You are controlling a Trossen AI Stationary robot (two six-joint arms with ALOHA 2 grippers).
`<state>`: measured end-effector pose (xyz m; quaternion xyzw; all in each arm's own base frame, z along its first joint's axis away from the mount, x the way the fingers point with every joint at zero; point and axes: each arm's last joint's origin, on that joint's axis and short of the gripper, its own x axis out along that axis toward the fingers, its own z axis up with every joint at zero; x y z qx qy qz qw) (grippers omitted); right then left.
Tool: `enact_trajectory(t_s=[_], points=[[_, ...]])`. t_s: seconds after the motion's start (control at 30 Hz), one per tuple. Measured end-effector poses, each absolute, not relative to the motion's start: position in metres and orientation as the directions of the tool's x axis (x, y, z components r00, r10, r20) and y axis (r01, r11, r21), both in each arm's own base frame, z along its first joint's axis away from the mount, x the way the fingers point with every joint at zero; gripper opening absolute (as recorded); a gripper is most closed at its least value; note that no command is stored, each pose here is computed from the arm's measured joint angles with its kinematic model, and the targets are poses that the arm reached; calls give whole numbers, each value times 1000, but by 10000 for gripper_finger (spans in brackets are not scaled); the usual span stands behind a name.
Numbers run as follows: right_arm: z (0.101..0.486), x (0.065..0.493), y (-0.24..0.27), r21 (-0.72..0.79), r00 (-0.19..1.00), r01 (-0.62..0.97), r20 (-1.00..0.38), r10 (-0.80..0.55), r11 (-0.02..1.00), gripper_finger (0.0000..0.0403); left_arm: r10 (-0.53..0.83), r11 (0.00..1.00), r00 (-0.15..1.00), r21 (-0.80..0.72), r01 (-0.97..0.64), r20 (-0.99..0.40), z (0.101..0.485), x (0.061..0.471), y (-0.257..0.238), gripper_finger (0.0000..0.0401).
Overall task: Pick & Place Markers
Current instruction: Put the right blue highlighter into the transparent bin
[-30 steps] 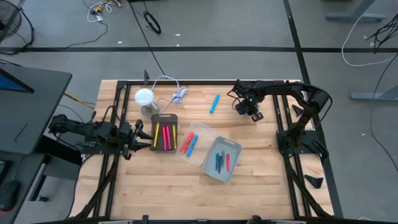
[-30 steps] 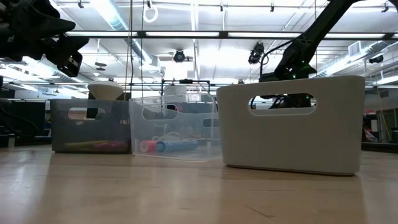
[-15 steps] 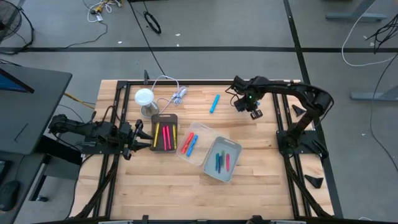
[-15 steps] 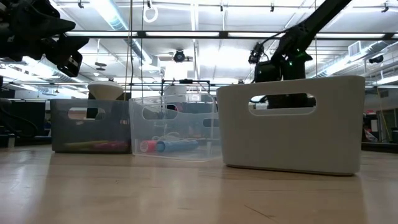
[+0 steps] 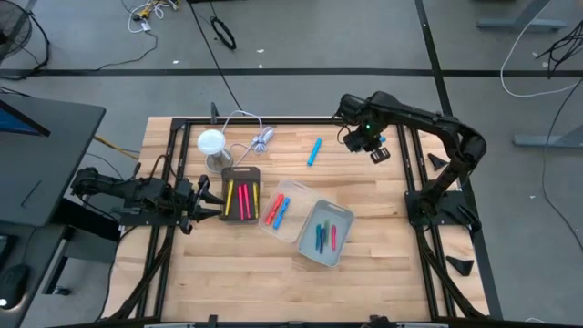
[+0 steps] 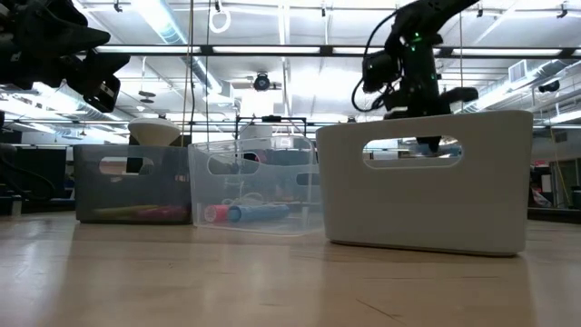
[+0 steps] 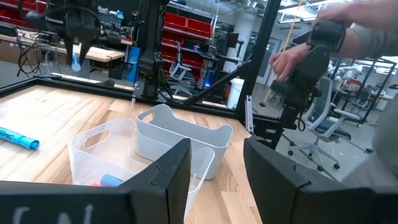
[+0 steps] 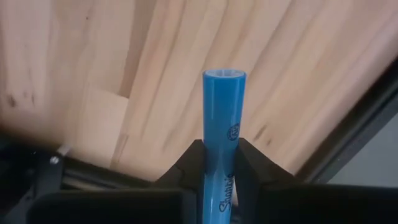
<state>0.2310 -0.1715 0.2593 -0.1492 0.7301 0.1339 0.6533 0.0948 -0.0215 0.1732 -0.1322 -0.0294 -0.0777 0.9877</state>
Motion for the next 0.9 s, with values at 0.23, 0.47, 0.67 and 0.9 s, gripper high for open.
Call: enact_trajectory(t_s=[0.23, 0.47, 0.67, 0.9], points=[[287, 231, -171, -8, -92, -287, -995, -36, 958, 50, -146, 953, 986, -257, 161, 79, 173, 95, -21, 154], [287, 232, -165, 34, -95, -321, -995, 3, 947, 50, -146, 953, 986, -257, 162, 79, 173, 95, -21, 154], [280, 246, -153, 43, -124, -384, -992, -6, 922, 50, -146, 953, 986, -257, 161, 79, 173, 95, -21, 154], [260, 279, -124, 73, -165, -458, -986, -4, 886, 50, -145, 953, 986, -256, 161, 79, 173, 95, -21, 154]])
